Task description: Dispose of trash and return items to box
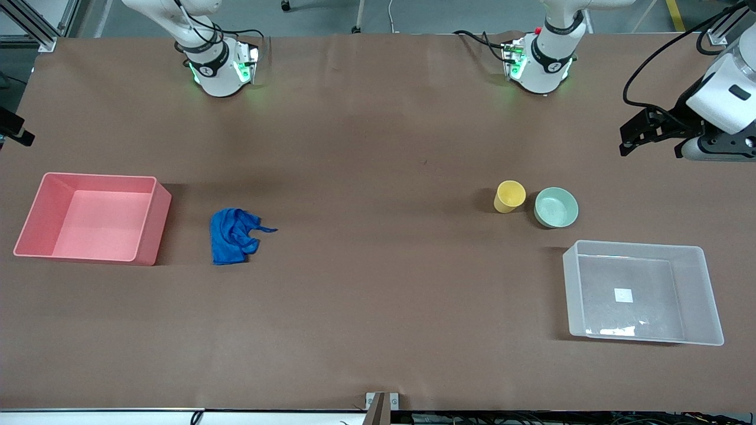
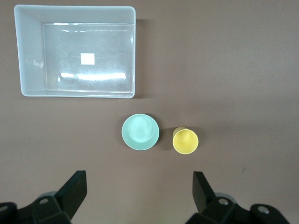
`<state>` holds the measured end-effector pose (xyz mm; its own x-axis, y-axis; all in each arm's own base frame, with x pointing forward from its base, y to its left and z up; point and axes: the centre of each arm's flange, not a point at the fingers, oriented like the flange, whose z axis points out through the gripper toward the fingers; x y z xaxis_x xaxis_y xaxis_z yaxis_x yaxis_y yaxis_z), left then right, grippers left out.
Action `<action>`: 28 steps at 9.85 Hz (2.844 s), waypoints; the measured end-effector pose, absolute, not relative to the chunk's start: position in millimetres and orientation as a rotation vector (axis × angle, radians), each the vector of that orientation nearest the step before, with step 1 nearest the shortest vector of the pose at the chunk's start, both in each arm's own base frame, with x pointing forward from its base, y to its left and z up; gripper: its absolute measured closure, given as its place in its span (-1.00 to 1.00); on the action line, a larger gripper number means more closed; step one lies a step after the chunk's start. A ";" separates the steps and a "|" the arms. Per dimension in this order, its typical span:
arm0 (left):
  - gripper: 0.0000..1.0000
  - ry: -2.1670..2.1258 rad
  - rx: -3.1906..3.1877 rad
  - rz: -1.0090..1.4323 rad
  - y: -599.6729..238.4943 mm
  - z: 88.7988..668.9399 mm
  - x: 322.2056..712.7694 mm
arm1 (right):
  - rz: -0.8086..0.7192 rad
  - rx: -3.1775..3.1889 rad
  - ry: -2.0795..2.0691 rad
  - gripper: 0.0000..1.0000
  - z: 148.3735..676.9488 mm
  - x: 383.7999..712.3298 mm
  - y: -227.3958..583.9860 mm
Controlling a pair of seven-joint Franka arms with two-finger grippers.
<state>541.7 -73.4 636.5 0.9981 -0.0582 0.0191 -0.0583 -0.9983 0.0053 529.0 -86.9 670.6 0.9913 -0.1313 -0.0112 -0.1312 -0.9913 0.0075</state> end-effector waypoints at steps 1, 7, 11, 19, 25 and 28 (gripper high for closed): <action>-1.00 -0.092 3.134 0.030 -73.5 636.5 541.7 | -0.018 3.128 -0.206 -1.00 670.6 528.9 -86.9; -1.00 -0.093 3.135 0.016 -73.9 632.1 541.6 | -0.023 3.128 -0.206 -1.00 670.3 528.6 -86.8; -1.00 -0.119 3.136 -0.015 -62.8 563.0 551.6 | -0.064 3.128 -0.184 -1.00 658.3 533.8 -53.8; -0.98 -0.034 3.138 0.049 -26.3 298.7 495.5 | -0.112 3.155 -0.100 -1.00 296.5 573.5 72.6; -0.77 -0.042 3.164 -0.002 10.2 197.9 485.4 | -0.037 3.157 0.004 -1.00 193.1 556.0 87.6; 0.15 0.017 3.156 0.016 12.9 184.7 485.8 | -0.055 3.157 0.004 -0.66 187.1 552.7 87.8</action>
<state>485.8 12.9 184.7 0.9999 0.0110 0.0102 0.0111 -0.9998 -0.0143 552.7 87.8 187.1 0.9994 0.0031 -0.0345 0.0026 -0.9999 -0.0159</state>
